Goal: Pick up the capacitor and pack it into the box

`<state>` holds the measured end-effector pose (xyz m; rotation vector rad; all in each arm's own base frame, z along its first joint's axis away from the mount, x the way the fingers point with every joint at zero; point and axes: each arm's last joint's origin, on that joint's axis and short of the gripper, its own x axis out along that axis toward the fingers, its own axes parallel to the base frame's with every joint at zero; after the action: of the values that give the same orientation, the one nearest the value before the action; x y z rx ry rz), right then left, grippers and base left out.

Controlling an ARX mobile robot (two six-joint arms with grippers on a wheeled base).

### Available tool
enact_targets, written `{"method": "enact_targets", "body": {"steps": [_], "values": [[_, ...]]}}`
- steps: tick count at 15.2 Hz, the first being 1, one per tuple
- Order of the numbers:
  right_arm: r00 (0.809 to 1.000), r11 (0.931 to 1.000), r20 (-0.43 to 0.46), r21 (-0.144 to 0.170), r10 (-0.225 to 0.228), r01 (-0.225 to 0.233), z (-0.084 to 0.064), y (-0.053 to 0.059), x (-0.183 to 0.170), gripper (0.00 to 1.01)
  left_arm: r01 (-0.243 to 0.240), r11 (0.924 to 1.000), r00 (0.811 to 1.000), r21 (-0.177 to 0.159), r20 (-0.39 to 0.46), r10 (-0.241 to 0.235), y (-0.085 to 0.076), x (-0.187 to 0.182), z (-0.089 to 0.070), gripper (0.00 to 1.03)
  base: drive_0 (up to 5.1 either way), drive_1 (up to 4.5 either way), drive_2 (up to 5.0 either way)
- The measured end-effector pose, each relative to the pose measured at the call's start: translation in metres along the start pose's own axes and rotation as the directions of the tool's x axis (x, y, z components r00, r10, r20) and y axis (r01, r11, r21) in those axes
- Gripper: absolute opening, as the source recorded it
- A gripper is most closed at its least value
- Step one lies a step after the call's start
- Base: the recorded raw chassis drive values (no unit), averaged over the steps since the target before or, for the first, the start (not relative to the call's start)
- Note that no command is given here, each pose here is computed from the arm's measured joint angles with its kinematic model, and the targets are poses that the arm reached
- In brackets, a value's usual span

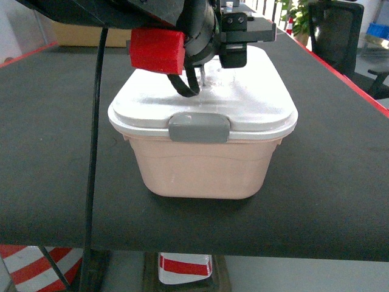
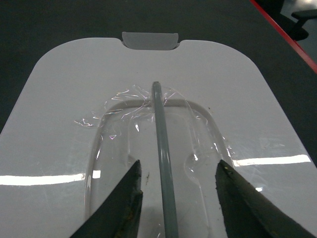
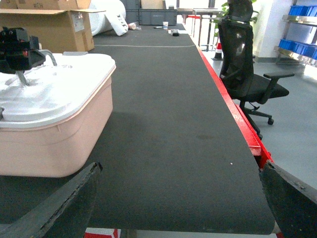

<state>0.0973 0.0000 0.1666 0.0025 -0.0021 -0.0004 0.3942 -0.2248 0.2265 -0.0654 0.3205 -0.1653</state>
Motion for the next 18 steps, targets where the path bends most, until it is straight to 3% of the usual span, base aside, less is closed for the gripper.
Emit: {"method": "enact_targets", "body": {"steps": [5,6,7,8,9,10,11,12,13,14,15,16,17,18], "values": [[1.000,1.0000,0.000,0.000,0.000,0.000,0.000,0.000,0.000,0.98,0.036,0.9990,0.998,-0.026,0.051,-0.035,0.004,-0.013,0.014,0.59,0.0,0.00,0.0],[1.000,1.0000,0.000,0.000,0.000,0.000,0.000,0.000,0.000,0.98,0.082,0.9949,0.991,-0.060,0.115,-0.074,0.010,-0.031,0.028,0.70,0.0,0.00,0.0],[1.000,1.0000,0.000,0.000,0.000,0.000,0.000,0.000,0.000,0.98,0.129,0.9886,0.973,-0.078,0.203,-0.111,0.018,-0.054,0.045,0.81,0.0,0.00,0.0],[1.000,1.0000,0.000,0.000,0.000,0.000,0.000,0.000,0.000,0.98,0.165,0.9832,0.939,-0.077,0.316,-0.133,0.033,-0.085,0.060,0.93,0.0,0.00,0.0],[1.000,1.0000,0.000,0.000,0.000,0.000,0.000,0.000,0.000,0.98,0.150,0.9869,0.904,-0.058,0.413,-0.114,0.055,-0.119,0.068,1.00,0.0,0.00,0.0],[1.000,1.0000,0.000,0.000,0.000,0.000,0.000,0.000,0.000,0.98,0.112,0.9926,0.880,-0.046,0.468,-0.078,0.081,-0.148,0.064,0.97,0.0,0.00,0.0],[1.000,1.0000,0.000,0.000,0.000,0.000,0.000,0.000,0.000,0.98,0.042,0.9987,0.866,-0.030,0.499,-0.021,0.107,-0.172,0.048,0.98,0.0,0.00,0.0],[1.000,1.0000,0.000,0.000,0.000,0.000,0.000,0.000,0.000,0.98,-0.039,0.9989,0.875,-0.026,0.482,0.047,0.135,-0.194,0.018,0.98,0.0,0.00,0.0],[1.000,1.0000,0.000,0.000,0.000,0.000,0.000,0.000,0.000,0.98,-0.065,0.9975,0.893,-0.026,0.444,0.070,0.149,-0.207,-0.003,0.98,0.0,0.00,0.0],[1.000,1.0000,0.000,0.000,0.000,0.000,0.000,0.000,0.000,0.98,-0.110,0.9932,0.898,-0.039,0.424,0.116,0.167,-0.224,-0.031,0.98,0.0,0.00,0.0],[1.000,1.0000,0.000,0.000,0.000,0.000,0.000,0.000,0.000,0.98,-0.136,0.9900,0.903,-0.036,0.407,0.139,0.175,-0.234,-0.048,0.98,0.0,0.00,0.0],[1.000,1.0000,0.000,0.000,0.000,0.000,0.000,0.000,0.000,0.98,-0.118,0.9928,0.922,-0.018,0.368,0.117,0.173,-0.238,-0.064,0.98,0.0,0.00,0.0],[1.000,1.0000,0.000,0.000,0.000,0.000,0.000,0.000,0.000,0.98,-0.139,0.9903,0.939,0.006,0.317,0.130,0.168,-0.241,-0.081,0.87,0.0,0.00,0.0],[1.000,1.0000,-0.001,0.000,0.000,0.000,0.000,0.000,0.000,0.98,-0.146,0.9891,0.939,0.022,0.317,0.131,0.167,-0.247,-0.100,0.73,0.0,0.00,0.0]]}}
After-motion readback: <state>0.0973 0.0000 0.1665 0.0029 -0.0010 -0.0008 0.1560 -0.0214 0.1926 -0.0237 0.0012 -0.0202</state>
